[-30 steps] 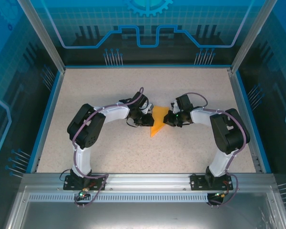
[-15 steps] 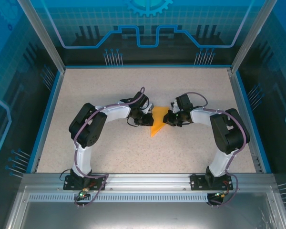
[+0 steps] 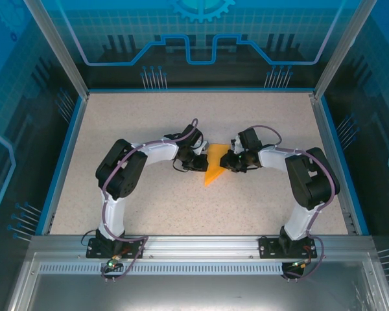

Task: Fold a paper plane with a square sheet of paper (pick it up from the middle)

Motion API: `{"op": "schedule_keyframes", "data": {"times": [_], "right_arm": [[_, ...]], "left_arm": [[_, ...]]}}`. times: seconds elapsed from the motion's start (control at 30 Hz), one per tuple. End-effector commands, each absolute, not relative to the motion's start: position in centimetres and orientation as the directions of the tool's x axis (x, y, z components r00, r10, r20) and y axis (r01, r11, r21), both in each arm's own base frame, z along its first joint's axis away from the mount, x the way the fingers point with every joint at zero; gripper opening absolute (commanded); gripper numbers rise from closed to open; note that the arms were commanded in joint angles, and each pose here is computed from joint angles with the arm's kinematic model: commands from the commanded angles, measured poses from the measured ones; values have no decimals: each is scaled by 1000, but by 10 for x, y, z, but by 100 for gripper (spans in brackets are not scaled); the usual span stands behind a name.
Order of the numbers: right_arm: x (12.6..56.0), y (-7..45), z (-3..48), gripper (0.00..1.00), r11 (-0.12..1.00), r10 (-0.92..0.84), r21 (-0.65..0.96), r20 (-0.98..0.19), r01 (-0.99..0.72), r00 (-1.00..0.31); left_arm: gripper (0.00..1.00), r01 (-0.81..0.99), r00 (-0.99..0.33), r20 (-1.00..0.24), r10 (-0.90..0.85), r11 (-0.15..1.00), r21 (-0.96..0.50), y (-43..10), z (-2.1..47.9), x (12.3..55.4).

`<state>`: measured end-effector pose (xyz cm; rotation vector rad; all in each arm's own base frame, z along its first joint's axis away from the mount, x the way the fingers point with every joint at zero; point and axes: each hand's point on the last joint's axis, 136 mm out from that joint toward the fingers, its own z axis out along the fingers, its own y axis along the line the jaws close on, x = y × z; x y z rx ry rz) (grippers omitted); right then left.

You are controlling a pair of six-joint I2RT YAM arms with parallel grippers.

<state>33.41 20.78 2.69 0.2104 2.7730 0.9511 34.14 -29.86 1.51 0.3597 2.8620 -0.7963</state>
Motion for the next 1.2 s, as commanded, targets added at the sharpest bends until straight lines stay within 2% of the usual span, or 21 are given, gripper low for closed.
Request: {"op": "schedule_keyframes", "data": {"times": [0.0,0.37,0.6,0.9,1.17], "right_arm": [[327,217,43,18,771,171,636,-160,31,-972],[319,223,47,17,803,137,596,-175,6,-975],[312,224,44,21,814,132,582,-174,7,-976],[315,220,32,10,862,105,507,-192,-7,-976],[317,224,27,8,876,92,483,-186,-9,-978]], "left_arm": [[10,272,-961,-175,215,849,-453,-291,-1,339],[10,296,-954,-173,244,848,-439,-298,-5,337],[9,298,-954,-167,249,852,-431,-298,-9,335],[9,302,-953,-168,253,843,-445,-303,-4,332],[9,309,-951,-169,260,835,-456,-308,2,329]]}}
